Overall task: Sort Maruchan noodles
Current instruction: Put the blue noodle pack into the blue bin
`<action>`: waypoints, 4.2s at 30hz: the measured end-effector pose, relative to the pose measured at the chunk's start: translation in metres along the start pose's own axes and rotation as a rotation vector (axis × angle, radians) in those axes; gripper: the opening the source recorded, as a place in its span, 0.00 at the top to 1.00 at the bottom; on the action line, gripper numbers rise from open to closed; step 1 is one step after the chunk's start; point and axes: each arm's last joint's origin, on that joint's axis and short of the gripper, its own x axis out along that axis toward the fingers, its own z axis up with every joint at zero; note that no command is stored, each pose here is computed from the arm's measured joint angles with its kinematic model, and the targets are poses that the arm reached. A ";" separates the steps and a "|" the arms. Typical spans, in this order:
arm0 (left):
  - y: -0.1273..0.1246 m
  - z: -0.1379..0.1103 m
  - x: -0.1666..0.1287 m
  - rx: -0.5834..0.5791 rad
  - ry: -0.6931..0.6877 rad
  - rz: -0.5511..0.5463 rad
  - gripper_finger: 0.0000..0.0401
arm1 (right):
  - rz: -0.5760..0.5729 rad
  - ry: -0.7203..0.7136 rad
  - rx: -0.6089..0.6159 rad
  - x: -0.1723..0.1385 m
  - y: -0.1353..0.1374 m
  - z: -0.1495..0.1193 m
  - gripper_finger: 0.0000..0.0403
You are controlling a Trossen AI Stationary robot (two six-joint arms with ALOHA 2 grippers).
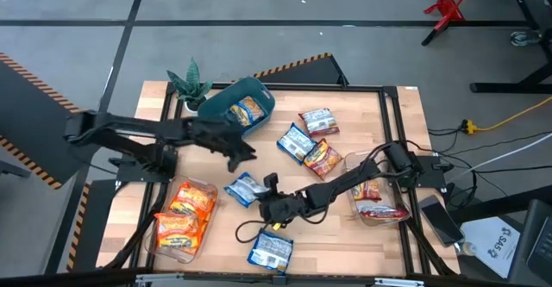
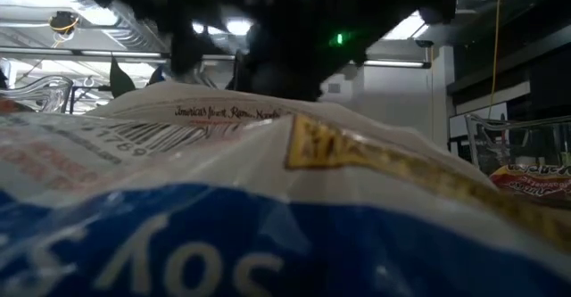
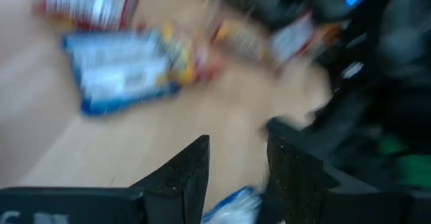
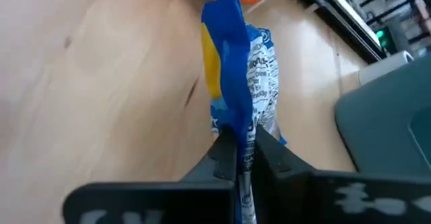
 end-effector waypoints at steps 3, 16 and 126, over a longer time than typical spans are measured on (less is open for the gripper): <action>-0.018 0.023 -0.034 0.034 -0.151 -0.070 0.64 | -0.022 -0.026 0.068 -0.011 -0.018 0.010 1.00; -0.057 0.052 -0.146 0.127 -0.545 -0.243 0.64 | -0.146 -0.414 0.485 -0.053 -0.167 0.037 1.00; -0.029 -0.004 0.051 0.240 -0.222 -0.061 0.64 | 0.061 0.617 0.652 -0.077 -0.141 -0.099 0.54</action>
